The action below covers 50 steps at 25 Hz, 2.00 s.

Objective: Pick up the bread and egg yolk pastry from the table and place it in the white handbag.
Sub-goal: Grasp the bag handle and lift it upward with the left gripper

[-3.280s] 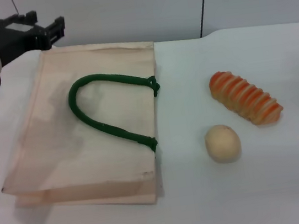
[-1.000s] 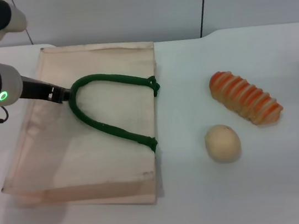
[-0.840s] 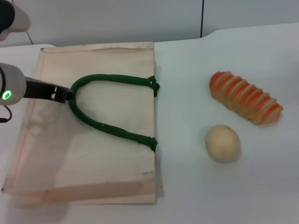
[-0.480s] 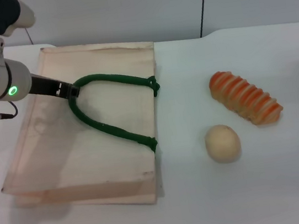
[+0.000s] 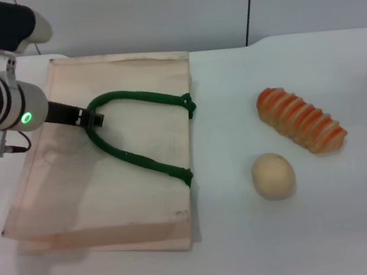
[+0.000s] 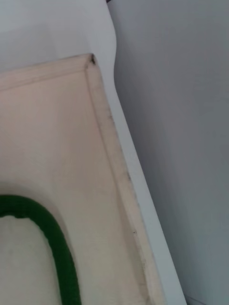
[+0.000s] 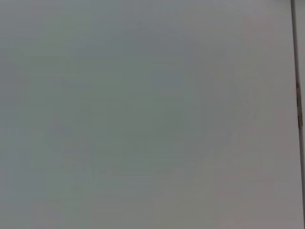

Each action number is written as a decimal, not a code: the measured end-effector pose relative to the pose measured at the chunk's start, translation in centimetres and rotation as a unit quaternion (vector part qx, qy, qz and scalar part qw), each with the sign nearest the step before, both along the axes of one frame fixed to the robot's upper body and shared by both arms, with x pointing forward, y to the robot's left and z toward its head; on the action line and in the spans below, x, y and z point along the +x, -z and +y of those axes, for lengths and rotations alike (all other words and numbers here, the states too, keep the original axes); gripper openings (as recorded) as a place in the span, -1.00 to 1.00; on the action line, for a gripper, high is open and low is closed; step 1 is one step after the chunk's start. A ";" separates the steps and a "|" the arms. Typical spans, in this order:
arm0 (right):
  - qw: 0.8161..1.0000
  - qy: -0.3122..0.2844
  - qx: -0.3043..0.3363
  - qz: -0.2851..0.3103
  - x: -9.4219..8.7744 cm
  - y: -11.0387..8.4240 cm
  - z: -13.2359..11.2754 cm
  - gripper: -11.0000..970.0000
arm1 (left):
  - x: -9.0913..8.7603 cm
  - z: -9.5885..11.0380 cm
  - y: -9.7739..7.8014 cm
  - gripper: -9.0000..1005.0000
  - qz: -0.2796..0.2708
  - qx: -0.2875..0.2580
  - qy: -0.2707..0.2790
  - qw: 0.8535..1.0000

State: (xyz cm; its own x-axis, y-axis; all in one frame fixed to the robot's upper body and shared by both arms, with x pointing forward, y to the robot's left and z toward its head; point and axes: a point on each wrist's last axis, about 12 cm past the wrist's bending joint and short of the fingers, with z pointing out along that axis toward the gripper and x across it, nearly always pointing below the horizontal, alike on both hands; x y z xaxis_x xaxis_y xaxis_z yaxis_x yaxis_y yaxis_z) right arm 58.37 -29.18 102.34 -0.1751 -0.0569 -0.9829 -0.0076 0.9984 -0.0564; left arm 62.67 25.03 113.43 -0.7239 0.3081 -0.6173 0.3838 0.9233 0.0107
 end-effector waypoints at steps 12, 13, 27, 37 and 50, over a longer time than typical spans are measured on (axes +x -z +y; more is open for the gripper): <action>1.000 -0.002 -0.001 -0.003 0.2 -0.2 0.1 0.33 | 0.3 0.0 0.6 -0.02 0.001 -0.002 -0.007 1.000; 1.000 -0.003 0.000 -0.003 0.3 -0.2 0.2 0.33 | 0.3 0.0 0.6 -0.02 0.000 -0.002 -0.007 1.000; 1.000 -0.004 0.000 -0.004 0.3 -0.3 0.3 0.33 | 0.7 -0.6 1.1 -0.03 0.004 0.001 -0.003 1.000; 1.000 -0.004 0.000 -0.004 0.3 -0.3 0.3 0.33 | 0.6 -1.2 1.6 -0.11 0.010 -0.004 0.001 1.000; 1.000 -0.001 -0.001 -0.002 0.2 -0.1 0.0 0.33 | 0.4 -1.4 1.5 -0.51 0.000 0.004 0.013 1.000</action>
